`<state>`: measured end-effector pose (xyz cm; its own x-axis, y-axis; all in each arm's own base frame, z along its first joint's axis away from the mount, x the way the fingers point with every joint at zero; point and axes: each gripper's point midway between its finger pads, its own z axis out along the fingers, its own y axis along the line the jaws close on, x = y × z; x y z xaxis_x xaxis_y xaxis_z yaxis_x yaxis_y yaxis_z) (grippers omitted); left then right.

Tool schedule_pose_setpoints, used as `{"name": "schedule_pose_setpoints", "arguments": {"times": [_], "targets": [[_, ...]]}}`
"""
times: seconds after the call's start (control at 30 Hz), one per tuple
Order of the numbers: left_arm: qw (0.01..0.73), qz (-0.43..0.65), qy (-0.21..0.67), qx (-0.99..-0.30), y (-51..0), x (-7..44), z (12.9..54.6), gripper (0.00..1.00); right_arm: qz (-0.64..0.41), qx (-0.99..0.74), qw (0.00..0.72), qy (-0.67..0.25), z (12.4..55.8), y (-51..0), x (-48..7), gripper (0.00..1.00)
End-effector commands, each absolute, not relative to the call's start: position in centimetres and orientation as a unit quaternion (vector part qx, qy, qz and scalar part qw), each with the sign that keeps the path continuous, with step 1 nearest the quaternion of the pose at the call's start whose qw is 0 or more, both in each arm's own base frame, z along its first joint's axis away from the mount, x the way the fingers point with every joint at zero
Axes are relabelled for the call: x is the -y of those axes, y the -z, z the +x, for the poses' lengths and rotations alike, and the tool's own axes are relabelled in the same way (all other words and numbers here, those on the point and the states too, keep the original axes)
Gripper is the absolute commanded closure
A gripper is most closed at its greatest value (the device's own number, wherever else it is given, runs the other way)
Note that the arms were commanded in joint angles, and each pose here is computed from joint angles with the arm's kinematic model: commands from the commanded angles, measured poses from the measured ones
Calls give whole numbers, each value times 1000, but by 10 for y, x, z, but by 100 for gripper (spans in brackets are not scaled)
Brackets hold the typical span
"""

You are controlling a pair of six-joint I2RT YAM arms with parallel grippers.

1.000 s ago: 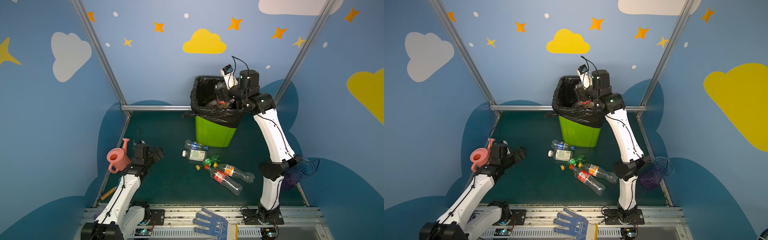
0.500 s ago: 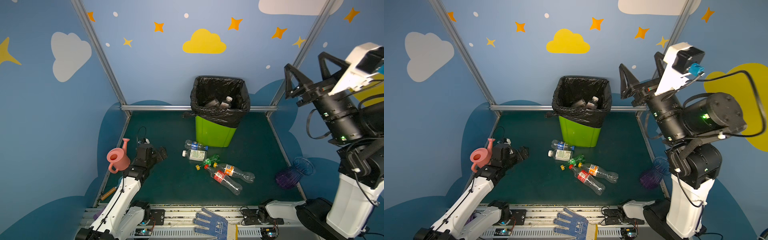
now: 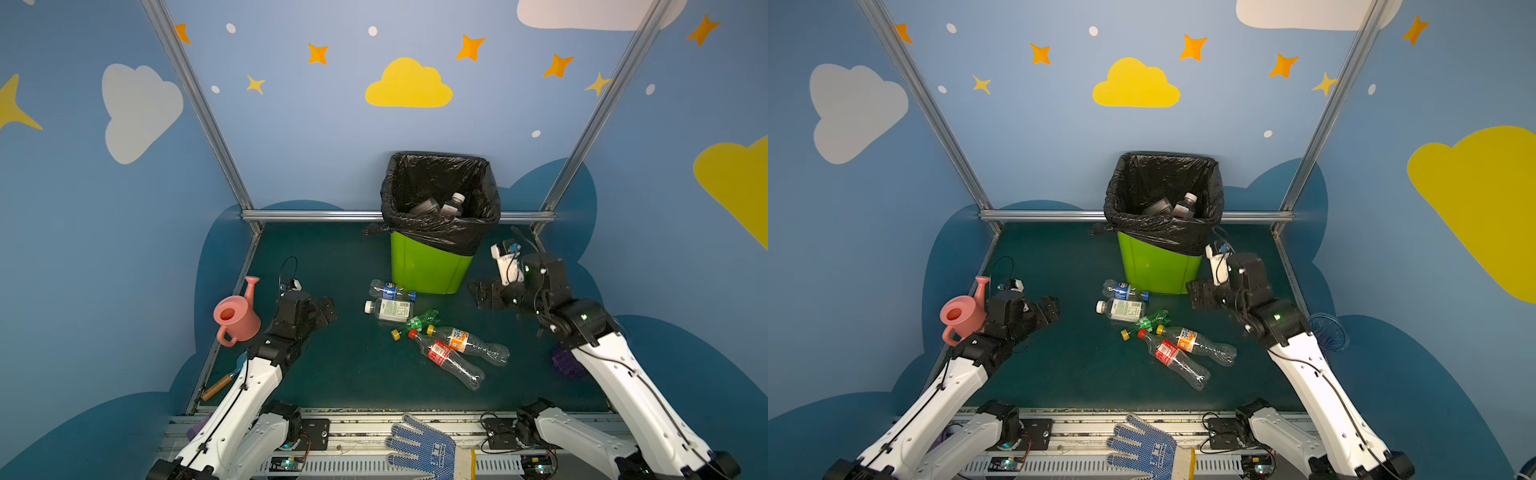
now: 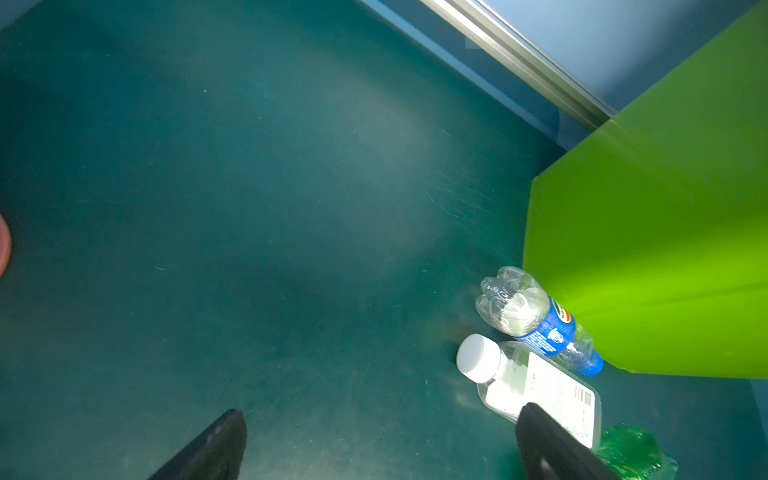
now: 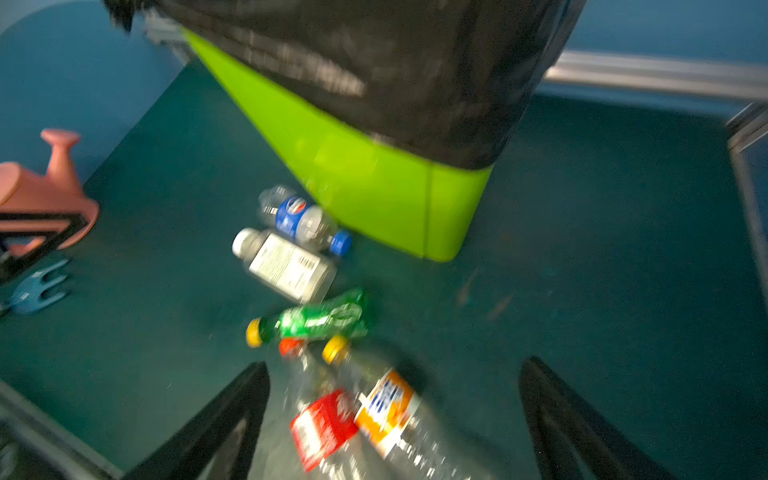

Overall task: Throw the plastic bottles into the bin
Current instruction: 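Lower the right gripper to the red-label cola bottle in the pile, then close the right gripper on the red-label cola bottle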

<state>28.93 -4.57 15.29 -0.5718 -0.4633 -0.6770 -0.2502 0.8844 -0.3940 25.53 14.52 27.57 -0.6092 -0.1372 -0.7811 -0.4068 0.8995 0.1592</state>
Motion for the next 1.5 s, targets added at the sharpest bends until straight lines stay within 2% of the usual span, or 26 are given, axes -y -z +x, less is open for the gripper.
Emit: {"name": "schedule_pose_setpoints", "arguments": {"times": [0.0, 0.17, 0.53, 0.8, 1.1, 1.47], "targets": [[424, -206, 110, -875, -152, 39, 288, 0, -136, -894, 374, -205, 229, -242, -163, 9], [424, -208, 106, -875, -151, 37, 288, 0, -160, -914, 318, -197, 197, -185, -182, 10], [416, -212, 108, -878, -146, 38, 285, 0, -239, -937, 197, -163, 169, -121, -213, 15], [415, -211, 101, -879, -145, 35, 282, 0, -264, -944, 148, -132, 169, -96, -218, 21], [415, -213, 97, -879, -144, 33, 279, 0, -309, -942, 96, -87, 166, -76, -224, 17], [418, -217, 90, -878, -142, 28, 273, 0, -347, -937, 35, -20, 165, -54, -231, 19]]}}
